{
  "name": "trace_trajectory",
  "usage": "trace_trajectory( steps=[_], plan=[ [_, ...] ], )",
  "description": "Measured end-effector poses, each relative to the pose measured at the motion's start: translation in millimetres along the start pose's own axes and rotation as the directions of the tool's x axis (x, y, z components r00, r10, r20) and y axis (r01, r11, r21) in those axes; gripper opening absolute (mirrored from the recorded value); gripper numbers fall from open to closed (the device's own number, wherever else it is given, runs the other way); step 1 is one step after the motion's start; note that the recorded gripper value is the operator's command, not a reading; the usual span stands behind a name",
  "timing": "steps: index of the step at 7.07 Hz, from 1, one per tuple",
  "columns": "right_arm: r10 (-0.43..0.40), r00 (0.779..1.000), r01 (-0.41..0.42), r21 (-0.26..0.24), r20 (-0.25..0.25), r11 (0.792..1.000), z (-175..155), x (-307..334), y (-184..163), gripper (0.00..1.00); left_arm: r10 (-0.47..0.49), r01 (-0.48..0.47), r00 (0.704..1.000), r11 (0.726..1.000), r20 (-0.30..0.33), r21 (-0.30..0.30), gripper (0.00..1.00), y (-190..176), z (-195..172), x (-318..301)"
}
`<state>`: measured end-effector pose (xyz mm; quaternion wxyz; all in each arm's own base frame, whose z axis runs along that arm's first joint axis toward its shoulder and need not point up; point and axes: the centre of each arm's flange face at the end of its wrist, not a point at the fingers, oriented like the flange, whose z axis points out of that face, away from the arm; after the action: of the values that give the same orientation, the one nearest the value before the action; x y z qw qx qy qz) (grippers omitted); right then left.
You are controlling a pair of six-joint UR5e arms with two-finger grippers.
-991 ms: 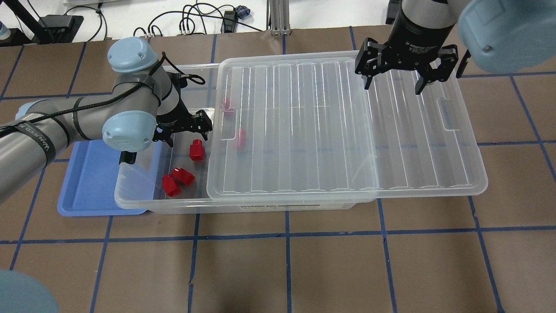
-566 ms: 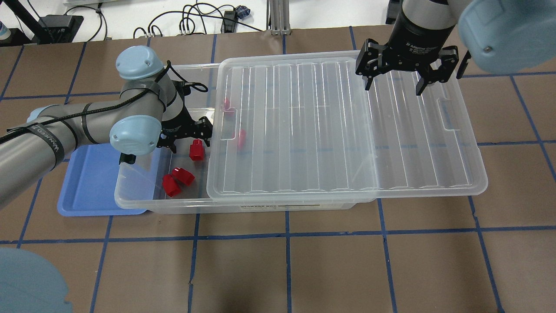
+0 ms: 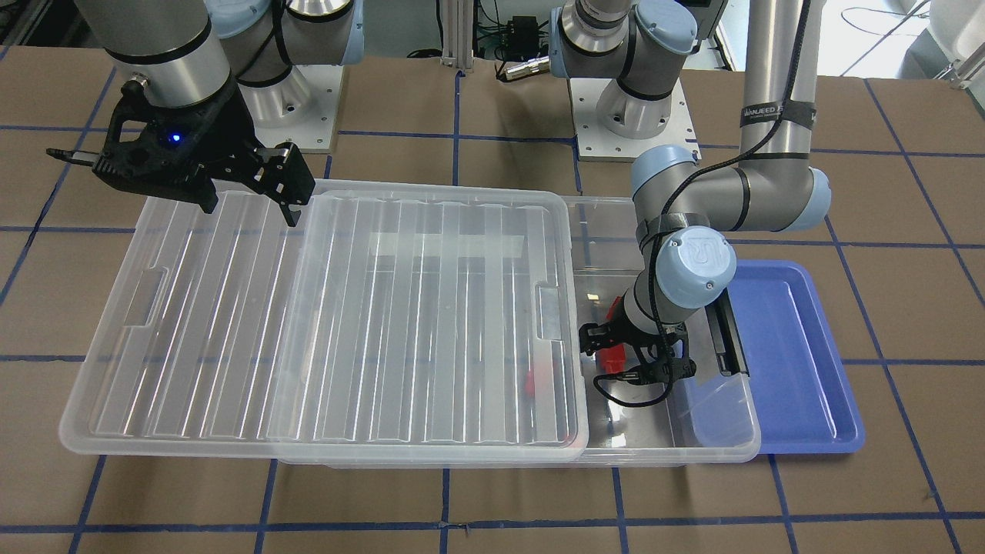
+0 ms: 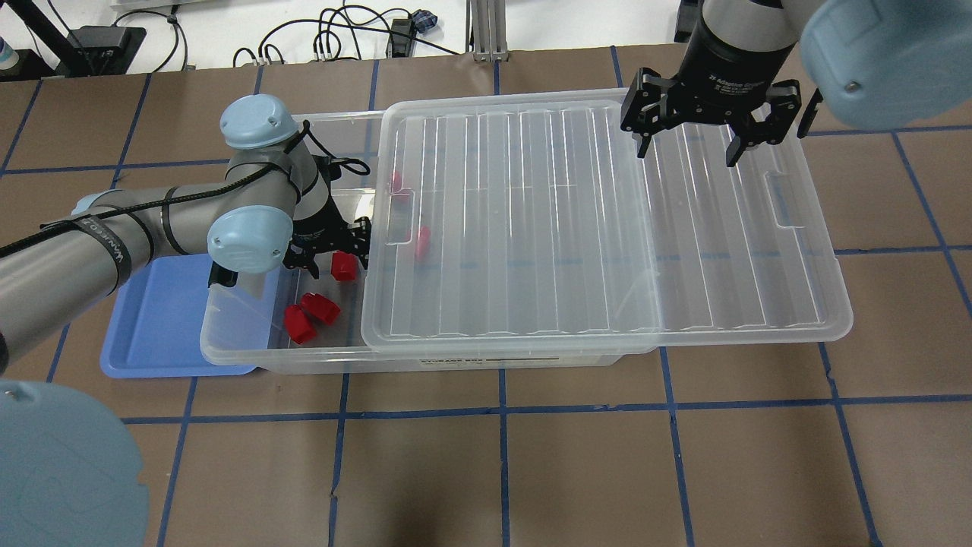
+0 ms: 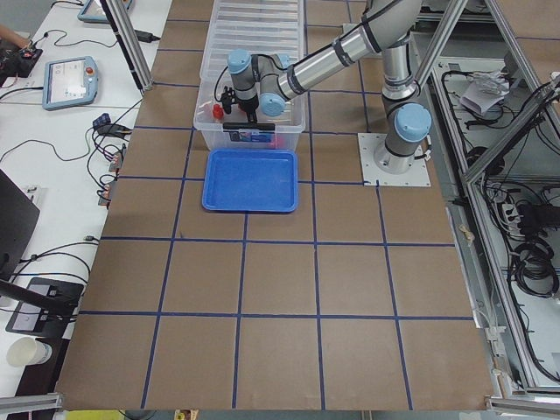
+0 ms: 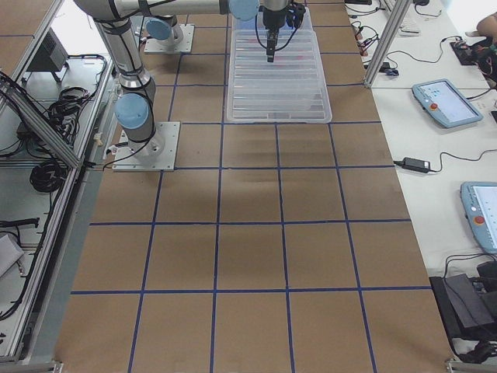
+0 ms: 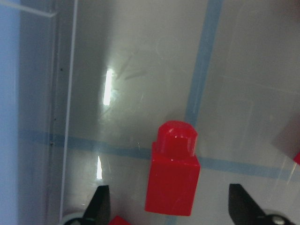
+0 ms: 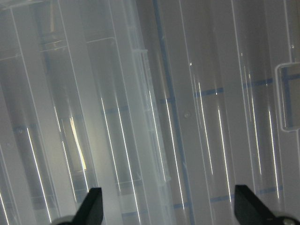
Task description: Place red block in blue tray from box
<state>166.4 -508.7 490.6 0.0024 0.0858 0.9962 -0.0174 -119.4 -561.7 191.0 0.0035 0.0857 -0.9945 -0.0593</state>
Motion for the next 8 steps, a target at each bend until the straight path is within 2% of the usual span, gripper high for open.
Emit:
trace_trajectory(
  steps=[1, 3, 4, 5, 8],
  plan=[
    [-0.001, 1.000, 0.001, 0.000, 0.000, 1.000, -0.1, -0.6, 0.3, 1.00, 0.004, -0.004, 1.000, 1.000, 0.000, -0.003, 0.15, 0.0, 2.1, 0.1],
    [-0.002, 1.000, 0.002, 0.002, 0.000, 1.000, -1.0, -0.7, 0.9, 1.00, 0.009, -0.009, 1.000, 1.000, 0.000, 0.010, 0.14, -1.2, -3.9, 0.7],
    [-0.002, 1.000, 0.002, 0.003, 0.000, 1.000, -1.4, -0.9, 1.2, 1.00, 0.007, -0.007, 1.000, 0.999, -0.005, 0.043, 0.14, -5.1, -22.5, 2.4],
    [-0.001, 1.000, 0.001, 0.003, 0.000, 1.000, -1.2, -0.2, 1.2, 1.00, 0.009, -0.008, 1.000, 0.997, -0.006, 0.071, 0.14, -12.0, -54.6, 5.9],
    [0.009, 1.000, -0.009, -0.001, -0.004, 1.000, 1.4, 12.9, -6.0, 1.00, 0.011, -0.011, 1.000, 0.998, -0.001, 0.069, 0.15, -12.8, -191.1, 9.1]
  ],
)
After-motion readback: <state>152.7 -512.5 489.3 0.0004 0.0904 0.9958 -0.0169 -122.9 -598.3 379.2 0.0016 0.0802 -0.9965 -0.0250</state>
